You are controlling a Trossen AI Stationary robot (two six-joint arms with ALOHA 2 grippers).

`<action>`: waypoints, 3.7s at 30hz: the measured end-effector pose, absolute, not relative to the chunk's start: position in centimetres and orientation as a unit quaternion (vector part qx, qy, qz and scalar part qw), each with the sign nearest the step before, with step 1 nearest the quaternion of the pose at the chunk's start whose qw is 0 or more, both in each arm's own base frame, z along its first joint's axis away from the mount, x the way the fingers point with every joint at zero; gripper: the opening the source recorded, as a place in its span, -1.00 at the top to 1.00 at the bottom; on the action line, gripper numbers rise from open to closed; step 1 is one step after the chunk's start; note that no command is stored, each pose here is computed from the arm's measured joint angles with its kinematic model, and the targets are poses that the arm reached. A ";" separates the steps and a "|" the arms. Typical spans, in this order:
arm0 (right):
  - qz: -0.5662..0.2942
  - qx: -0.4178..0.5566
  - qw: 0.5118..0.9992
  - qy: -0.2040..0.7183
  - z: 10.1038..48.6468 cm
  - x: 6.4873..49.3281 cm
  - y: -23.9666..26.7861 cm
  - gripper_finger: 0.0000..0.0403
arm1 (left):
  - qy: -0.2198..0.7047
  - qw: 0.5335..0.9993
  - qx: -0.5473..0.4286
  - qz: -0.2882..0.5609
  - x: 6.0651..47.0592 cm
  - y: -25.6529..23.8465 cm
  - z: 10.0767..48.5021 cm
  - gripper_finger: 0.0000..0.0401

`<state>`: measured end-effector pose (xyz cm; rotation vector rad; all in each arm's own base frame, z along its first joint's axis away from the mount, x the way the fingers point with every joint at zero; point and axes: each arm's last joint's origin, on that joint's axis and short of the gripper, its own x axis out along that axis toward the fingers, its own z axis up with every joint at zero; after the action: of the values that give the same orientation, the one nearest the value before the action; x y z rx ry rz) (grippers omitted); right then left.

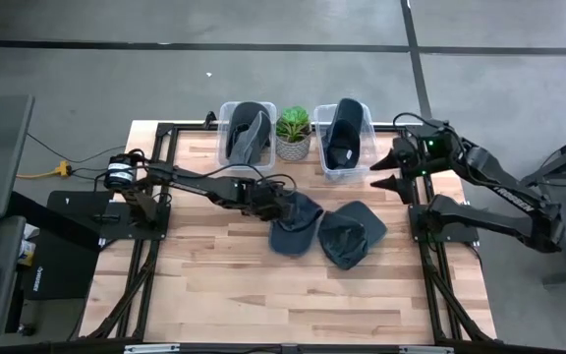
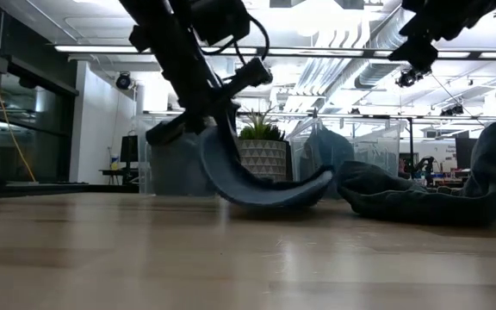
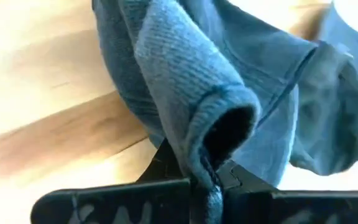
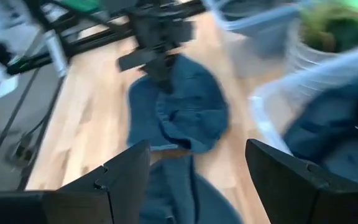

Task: Pick & Place hat
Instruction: Put the left blue cap into the right transparent bin

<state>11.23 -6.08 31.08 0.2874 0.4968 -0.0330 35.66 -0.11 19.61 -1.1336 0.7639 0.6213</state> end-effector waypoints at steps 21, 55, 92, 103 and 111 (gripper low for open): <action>0.144 -0.053 0.955 0.254 27.8 21.7 -5.5 -0.29 | 0.407 0.817 -0.385 0.134 37.3 -1.1 24.6 1.00; 0.200 -0.091 0.950 0.221 23.7 28.1 -4.9 -0.29 | 0.373 0.883 -0.286 0.010 38.4 -1.8 26.7 1.00; 0.222 0.010 0.942 0.252 22.4 28.7 -4.3 0.99 | 0.367 0.889 -0.274 -0.009 38.5 -1.3 26.9 0.70; 0.162 0.003 0.948 0.274 23.2 27.8 -4.5 1.00 | 0.397 0.861 -0.307 0.078 35.6 0.9 28.7 -0.02; 0.096 -0.025 0.969 0.224 26.9 25.6 -4.4 1.00 | 0.341 0.886 -0.269 0.160 34.1 1.1 30.9 -0.03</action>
<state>25.63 -4.44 26.93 -0.0498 0.4534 0.1947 34.15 1.06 30.91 -0.5595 0.7099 0.3328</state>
